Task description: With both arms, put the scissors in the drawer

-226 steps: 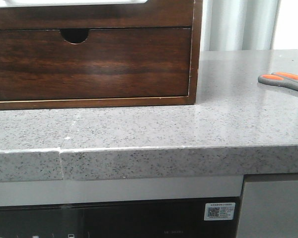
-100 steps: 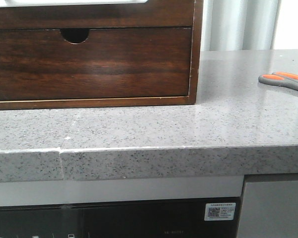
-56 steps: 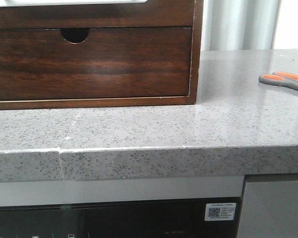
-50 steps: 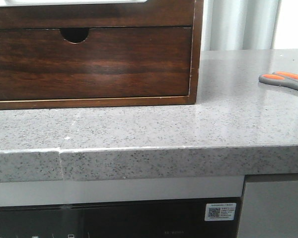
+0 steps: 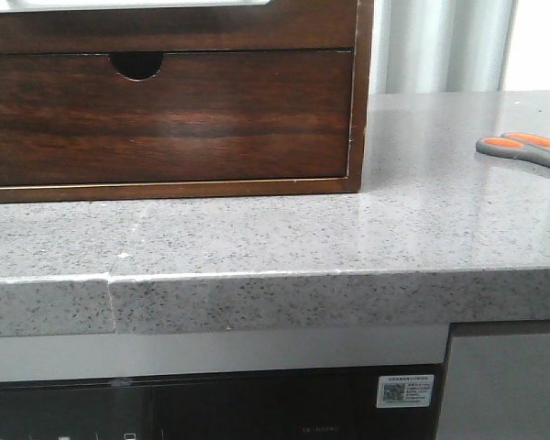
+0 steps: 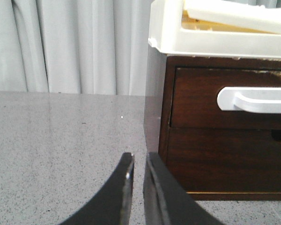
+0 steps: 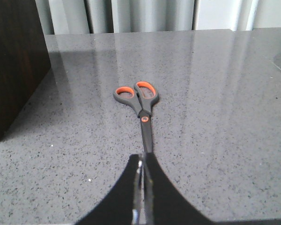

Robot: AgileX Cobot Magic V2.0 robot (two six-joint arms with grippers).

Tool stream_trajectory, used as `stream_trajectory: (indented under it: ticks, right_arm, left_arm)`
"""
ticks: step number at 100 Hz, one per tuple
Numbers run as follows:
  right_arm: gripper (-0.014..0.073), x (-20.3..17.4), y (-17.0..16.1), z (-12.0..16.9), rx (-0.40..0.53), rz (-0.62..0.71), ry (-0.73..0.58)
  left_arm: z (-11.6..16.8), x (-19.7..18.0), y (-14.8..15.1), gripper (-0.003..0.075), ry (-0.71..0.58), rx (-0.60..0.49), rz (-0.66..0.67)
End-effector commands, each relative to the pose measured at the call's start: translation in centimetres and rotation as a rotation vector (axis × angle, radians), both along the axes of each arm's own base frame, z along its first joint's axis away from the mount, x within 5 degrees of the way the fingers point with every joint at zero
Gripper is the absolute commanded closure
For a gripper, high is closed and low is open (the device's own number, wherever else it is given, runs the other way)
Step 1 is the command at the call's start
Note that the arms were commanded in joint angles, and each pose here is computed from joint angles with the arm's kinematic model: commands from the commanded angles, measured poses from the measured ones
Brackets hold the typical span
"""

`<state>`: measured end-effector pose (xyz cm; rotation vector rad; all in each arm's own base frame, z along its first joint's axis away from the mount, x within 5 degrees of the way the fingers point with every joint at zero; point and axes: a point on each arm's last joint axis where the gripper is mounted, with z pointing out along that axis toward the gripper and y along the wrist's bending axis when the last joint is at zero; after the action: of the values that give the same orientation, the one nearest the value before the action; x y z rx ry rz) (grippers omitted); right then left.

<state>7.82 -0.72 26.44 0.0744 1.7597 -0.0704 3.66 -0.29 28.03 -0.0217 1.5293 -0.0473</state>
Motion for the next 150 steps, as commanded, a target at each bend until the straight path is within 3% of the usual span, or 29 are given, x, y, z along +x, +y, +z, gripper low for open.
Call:
stream_trajectory:
  ticks: [1, 10, 27, 34, 47, 67, 75, 102, 150]
  right_arm:
    - [0.0691, 0.7, 0.0, 2.4, -0.015, 0.003, -0.087]
    - [0.0691, 1.0, -0.1, 2.5, -0.015, 0.004, -0.087]
    - [0.0691, 1.0, -0.1, 2.4, -0.014, 0.003, -0.08]
    - [0.0691, 1.0, -0.1, 2.3, -0.013, 0.003, -0.066]
    - [0.0691, 1.0, -0.1, 2.3, -0.013, 0.003, -0.064]
    - [0.0691, 1.0, -0.1, 2.2, -0.012, 0.003, -0.056]
    - [0.0691, 1.0, -0.1, 2.1, -0.011, 0.002, -0.049]
    - [0.0691, 0.8, -0.1, 1.3, -0.004, -0.001, 0.041]
    - [0.0691, 0.7, -0.1, 0.9, 0.0, -0.002, 0.082]
  left_arm:
    - [1.6, 0.0, 0.1, 0.0715, -0.073, 0.0, 0.008]
    - [1.6, 0.1, 0.1, 0.069, -0.062, 0.0, 0.007]
    - [1.9, 0.4, 0.2, 0.0426, -0.095, -0.002, 0.015]
    - [2.1, 0.5, 0.2, 0.037, -0.147, -0.003, 0.023]
    - [2.5, 0.5, 0.4, 0.0372, -0.214, 0.048, 0.044]
    - [2.6, 1.6, 0.5, 0.0372, -0.191, 0.364, 0.094]
    - [2.9, 2.3, 0.3, 0.0372, -0.195, 0.442, 0.091]
    - [4.1, 6.0, -1.1, 0.0372, -0.28, 0.736, -0.025]
    - [3.2, 10.0, -5.5, 0.0395, -0.288, 0.877, -0.41]
